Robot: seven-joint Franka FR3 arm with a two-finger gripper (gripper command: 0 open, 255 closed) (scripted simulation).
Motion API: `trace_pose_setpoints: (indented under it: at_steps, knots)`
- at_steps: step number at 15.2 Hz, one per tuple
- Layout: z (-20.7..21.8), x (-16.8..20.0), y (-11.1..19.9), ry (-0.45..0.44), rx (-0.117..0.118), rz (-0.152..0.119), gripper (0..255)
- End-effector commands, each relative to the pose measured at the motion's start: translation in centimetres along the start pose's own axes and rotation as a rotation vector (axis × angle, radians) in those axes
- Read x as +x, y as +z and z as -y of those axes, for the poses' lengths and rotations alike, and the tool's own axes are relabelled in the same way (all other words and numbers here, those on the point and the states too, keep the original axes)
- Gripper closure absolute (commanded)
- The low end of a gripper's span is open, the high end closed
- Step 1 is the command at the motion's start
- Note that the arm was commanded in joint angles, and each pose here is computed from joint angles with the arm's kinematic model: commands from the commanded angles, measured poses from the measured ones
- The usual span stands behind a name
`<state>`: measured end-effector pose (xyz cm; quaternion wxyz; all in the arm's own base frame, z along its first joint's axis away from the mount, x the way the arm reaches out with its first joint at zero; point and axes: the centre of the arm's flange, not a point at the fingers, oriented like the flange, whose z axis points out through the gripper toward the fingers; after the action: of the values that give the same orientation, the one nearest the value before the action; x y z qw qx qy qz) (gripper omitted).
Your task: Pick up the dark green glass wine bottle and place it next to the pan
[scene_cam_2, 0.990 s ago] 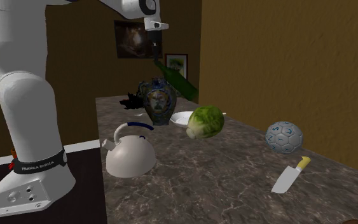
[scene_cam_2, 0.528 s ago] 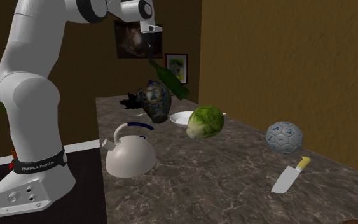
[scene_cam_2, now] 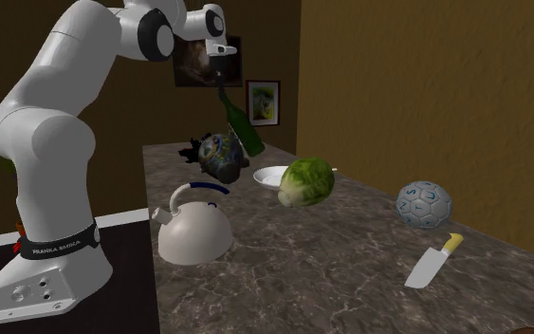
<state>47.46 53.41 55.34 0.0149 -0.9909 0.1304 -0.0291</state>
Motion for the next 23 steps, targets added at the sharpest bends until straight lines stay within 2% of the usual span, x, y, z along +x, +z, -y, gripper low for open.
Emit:
trace_pose_setpoints:
  at_steps: [1, 14, 22, 23]
  knots:
    - [0.0, 0.0, 1.0, 0.000, 0.001, 0.000, 255]
    - [-0.2, -0.4, 7.9, 0.000, 0.001, 0.000, 255]
    - [-0.2, -0.4, 8.2, 0.000, 0.001, 0.000, 255]
    - [-0.2, -0.4, 8.2, 0.000, 0.001, 0.000, 0]
